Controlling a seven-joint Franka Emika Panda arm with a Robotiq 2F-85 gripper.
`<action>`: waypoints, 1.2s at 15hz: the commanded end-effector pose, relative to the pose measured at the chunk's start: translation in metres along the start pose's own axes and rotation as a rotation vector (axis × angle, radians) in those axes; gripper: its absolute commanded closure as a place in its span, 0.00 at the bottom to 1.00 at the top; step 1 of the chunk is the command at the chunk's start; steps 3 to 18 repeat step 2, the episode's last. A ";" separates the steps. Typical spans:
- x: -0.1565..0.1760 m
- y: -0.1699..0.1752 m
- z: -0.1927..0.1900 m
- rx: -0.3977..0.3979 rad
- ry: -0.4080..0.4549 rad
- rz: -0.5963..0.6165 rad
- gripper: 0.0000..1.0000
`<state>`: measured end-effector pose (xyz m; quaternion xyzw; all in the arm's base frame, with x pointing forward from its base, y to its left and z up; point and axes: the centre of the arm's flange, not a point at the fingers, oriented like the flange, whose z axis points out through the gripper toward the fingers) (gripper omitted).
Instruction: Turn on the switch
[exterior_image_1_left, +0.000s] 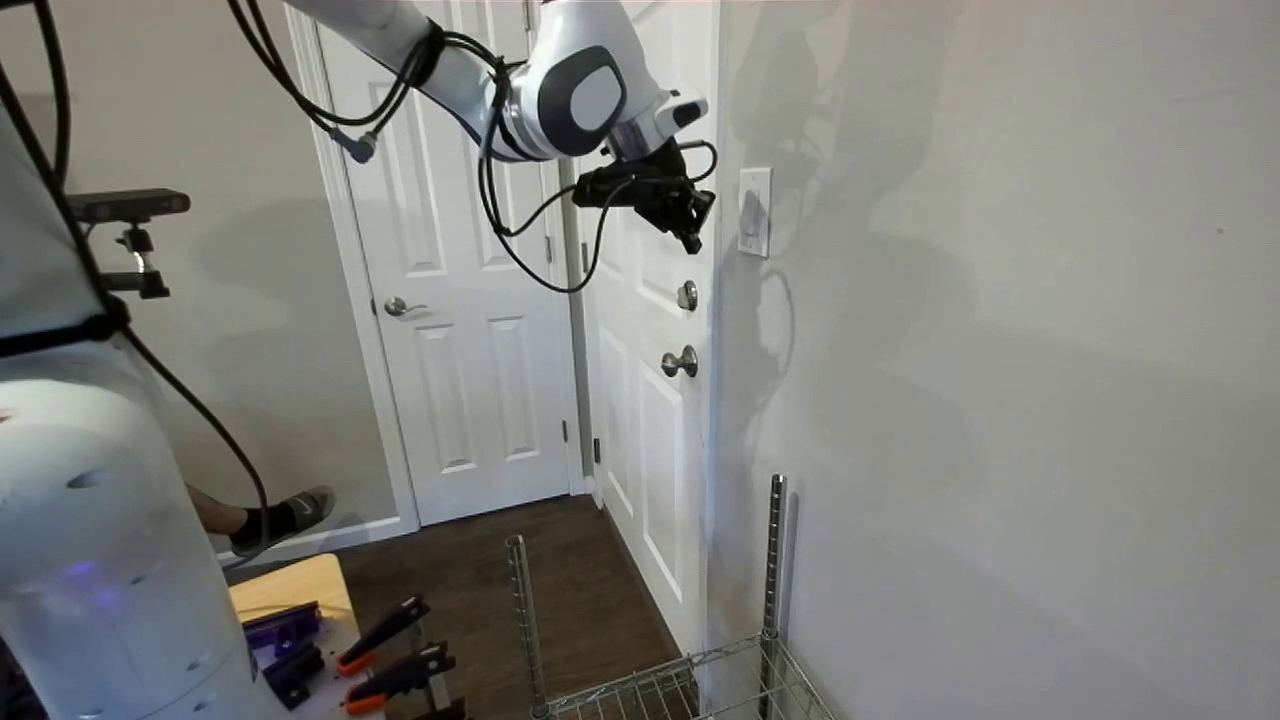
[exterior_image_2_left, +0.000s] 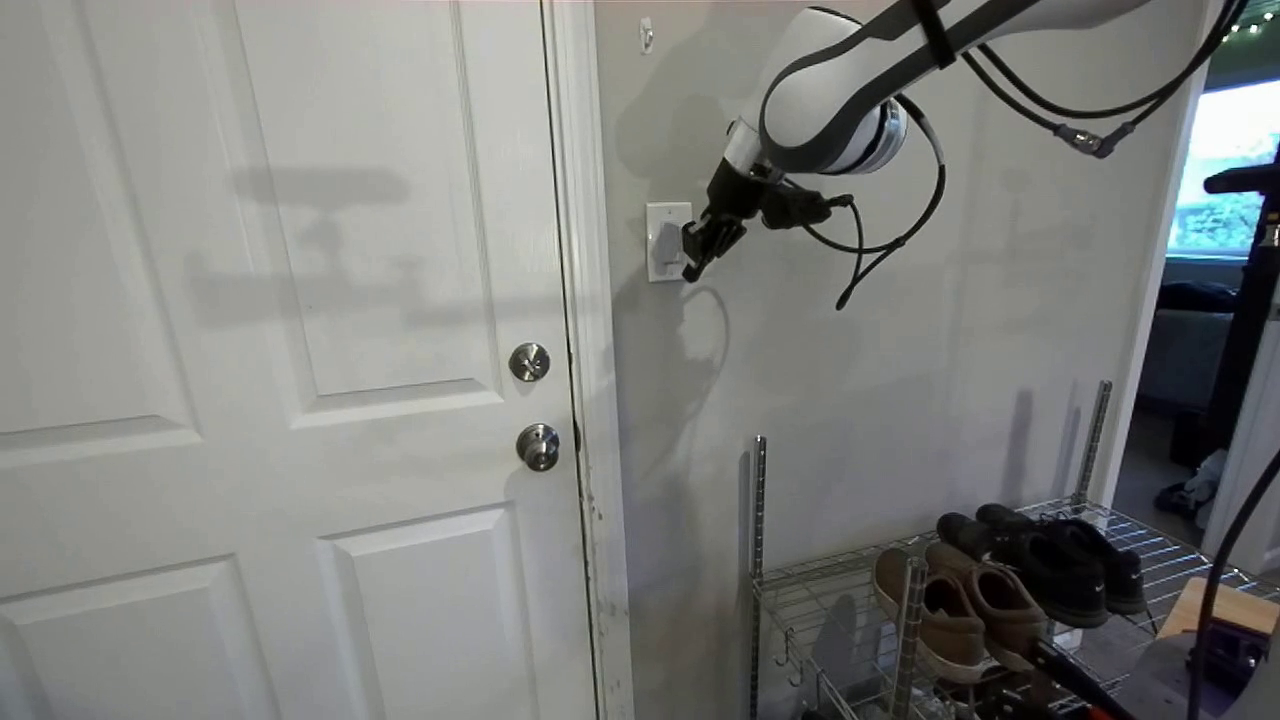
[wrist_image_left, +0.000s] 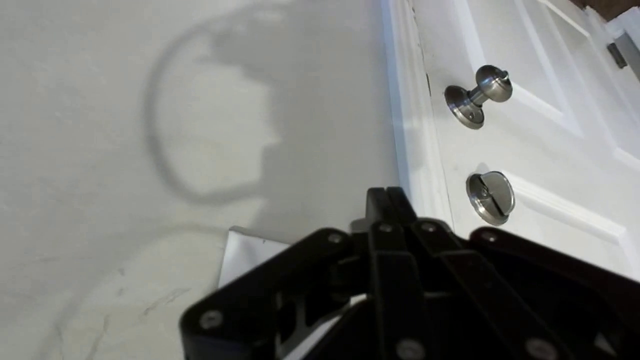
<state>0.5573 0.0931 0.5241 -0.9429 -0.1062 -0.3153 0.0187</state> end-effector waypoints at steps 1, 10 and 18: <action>0.000 0.001 0.000 -0.001 -0.001 0.002 0.95; 0.000 0.002 0.000 -0.001 -0.002 0.003 0.95; 0.000 0.002 0.000 -0.001 -0.002 0.003 0.95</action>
